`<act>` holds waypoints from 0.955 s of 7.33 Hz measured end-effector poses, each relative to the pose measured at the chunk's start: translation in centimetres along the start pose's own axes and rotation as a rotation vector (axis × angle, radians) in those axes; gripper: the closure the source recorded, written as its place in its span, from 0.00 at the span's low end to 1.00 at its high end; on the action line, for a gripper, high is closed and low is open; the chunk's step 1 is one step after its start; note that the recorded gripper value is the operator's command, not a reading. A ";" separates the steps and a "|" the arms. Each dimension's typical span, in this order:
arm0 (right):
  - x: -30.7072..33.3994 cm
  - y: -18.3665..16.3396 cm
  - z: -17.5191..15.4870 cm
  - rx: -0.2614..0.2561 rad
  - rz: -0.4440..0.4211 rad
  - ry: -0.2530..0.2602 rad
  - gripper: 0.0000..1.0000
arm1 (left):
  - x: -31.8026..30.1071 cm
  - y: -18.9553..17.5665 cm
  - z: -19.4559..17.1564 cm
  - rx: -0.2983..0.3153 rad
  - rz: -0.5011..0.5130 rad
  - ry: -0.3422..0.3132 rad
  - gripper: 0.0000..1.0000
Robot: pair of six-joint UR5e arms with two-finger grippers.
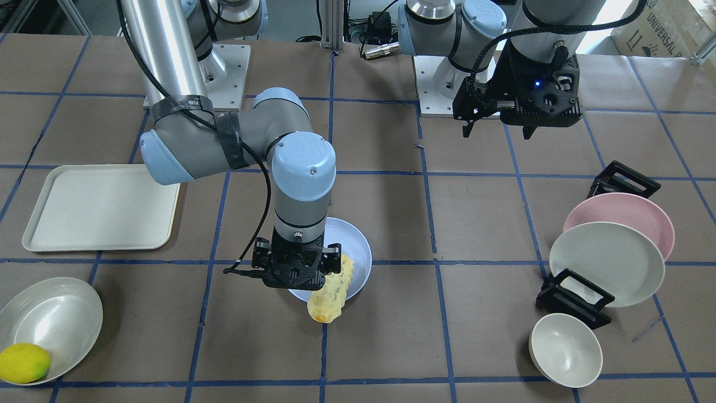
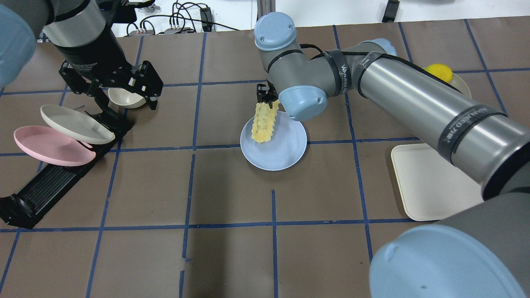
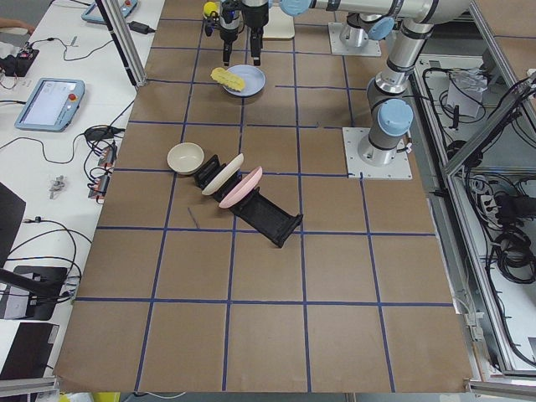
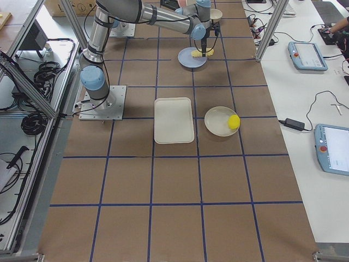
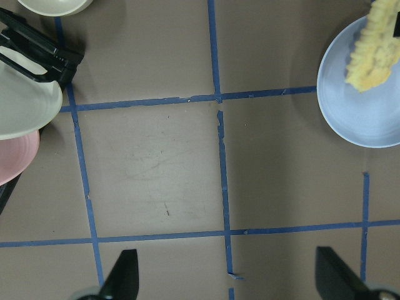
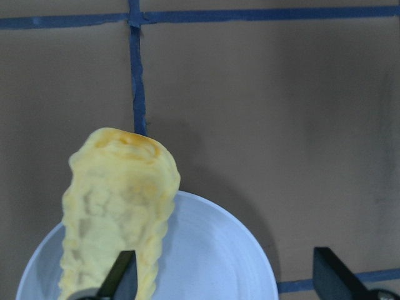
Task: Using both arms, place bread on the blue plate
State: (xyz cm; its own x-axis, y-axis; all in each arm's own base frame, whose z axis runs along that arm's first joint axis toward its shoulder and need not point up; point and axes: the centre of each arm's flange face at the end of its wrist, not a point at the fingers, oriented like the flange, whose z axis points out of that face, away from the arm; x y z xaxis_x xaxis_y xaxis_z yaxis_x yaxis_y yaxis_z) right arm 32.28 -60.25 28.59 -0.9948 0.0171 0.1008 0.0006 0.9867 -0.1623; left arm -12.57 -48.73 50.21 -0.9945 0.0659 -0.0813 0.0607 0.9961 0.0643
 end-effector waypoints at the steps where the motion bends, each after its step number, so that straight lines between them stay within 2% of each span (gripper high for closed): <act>1: 2.9 -0.8 -2.0 0.014 -0.032 0.005 0.01 | -0.3 0.1 0.6 -0.018 0.009 -0.032 0.00; 4: 10.4 -2.3 -6.6 0.037 -0.136 0.017 0.01 | -0.6 0.0 0.4 -0.014 0.043 -0.051 0.00; 5: 13.2 -2.5 -7.9 0.027 -0.152 0.011 0.00 | -0.6 -0.2 0.3 -0.011 0.048 -0.045 0.00; 6: 16.3 -2.3 -9.4 0.001 -0.159 0.009 0.01 | -0.5 -0.6 0.1 -0.004 0.044 -0.031 0.02; 7: 19.4 -1.4 -11.1 -0.047 -0.144 0.010 0.00 | -0.3 -1.5 -0.2 0.004 0.030 -0.016 0.02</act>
State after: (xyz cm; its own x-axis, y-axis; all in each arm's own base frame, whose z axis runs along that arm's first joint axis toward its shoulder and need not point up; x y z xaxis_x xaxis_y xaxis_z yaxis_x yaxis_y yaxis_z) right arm 14.13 -59.53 41.67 -0.9839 -0.1240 0.1291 -0.1372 0.9856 -0.0992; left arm -12.34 -50.23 50.34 -0.9907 0.0971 -0.0953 0.0914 0.9938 0.0628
